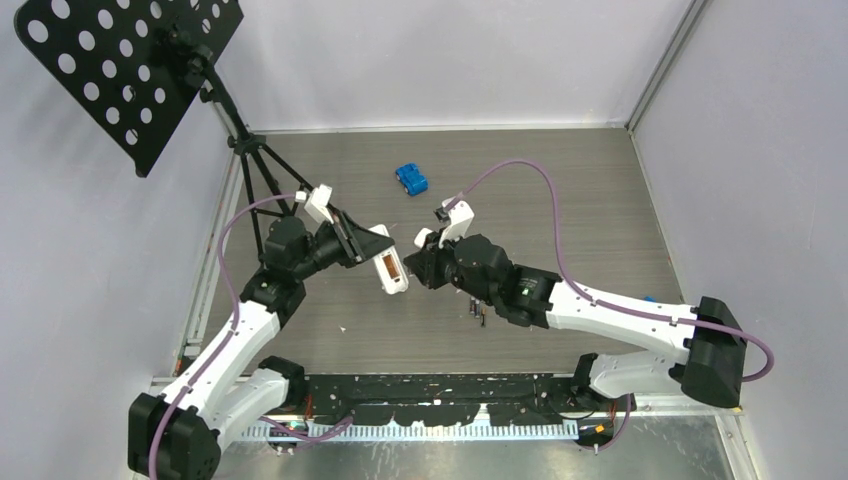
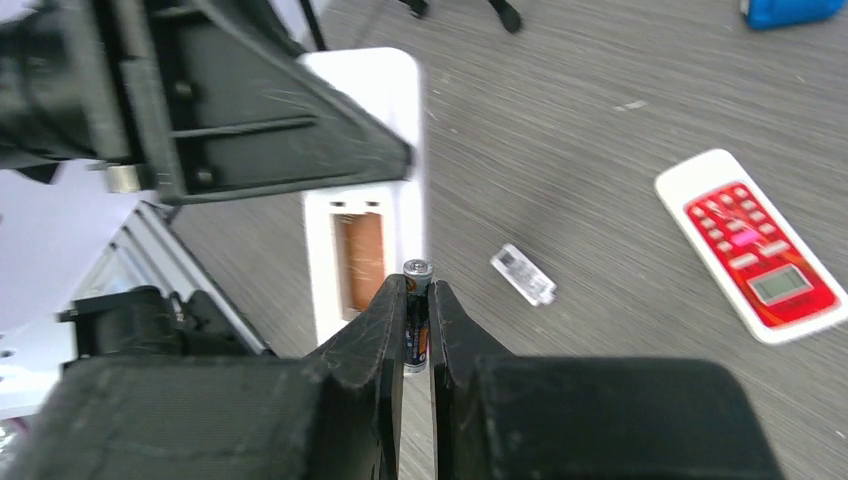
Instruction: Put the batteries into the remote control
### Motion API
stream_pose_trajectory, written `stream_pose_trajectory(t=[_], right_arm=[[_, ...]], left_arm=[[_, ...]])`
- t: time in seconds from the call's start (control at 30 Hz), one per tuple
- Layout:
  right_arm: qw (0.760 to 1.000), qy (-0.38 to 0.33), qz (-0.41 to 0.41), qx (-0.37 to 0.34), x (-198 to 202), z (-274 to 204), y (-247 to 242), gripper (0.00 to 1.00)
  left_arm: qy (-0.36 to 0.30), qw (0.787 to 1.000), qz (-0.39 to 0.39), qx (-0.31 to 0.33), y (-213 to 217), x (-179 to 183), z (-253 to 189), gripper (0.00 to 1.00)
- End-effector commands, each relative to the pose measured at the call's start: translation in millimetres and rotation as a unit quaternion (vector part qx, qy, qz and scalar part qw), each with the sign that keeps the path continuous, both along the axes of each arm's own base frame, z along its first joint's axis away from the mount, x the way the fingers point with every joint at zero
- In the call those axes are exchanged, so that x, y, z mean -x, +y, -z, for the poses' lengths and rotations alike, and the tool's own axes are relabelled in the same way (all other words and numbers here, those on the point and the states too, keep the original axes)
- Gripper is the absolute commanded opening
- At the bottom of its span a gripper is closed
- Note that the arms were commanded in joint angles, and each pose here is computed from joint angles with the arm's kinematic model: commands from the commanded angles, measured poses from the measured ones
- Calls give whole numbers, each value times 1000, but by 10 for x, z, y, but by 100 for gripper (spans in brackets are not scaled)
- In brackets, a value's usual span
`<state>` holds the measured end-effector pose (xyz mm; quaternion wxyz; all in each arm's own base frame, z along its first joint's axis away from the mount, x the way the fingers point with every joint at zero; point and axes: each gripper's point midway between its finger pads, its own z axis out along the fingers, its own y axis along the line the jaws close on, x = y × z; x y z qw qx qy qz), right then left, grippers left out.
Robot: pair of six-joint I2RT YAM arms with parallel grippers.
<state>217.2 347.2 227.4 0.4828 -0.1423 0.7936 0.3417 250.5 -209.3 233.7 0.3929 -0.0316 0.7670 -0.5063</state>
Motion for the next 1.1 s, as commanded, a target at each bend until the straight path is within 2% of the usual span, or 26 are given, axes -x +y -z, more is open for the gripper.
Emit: stream_pose_trajectory(t=[0.0, 0.23, 0.33, 0.47, 0.67, 0.8, 1.07], right_arm=[[995, -55, -15, -78, 11, -490, 232, 8], [994, -79, -27, -63, -3, -499, 384, 8], [994, -101, -27, -23, -17, -357, 398, 10], [992, -119, -33, -1, -29, -244, 391, 13], [991, -130, -36, 10, -35, -173, 374, 18], [991, -121, -49, 15, 20, -115, 359, 25], [993, -101, -55, -3, 128, -182, 265, 35]], left_arm=[[-4, 1000, -3, 31, -32, -41, -214, 0], [44, 999, -7, 30, -37, -32, -136, 0], [91, 995, -7, 43, -59, 3, -135, 0], [118, 991, 2, 56, -93, 49, -209, 0], [134, 989, 12, 58, -119, 75, -246, 0], [134, 989, 11, 55, -120, 53, -236, 0], [135, 990, 8, 48, -122, 14, -199, 0]])
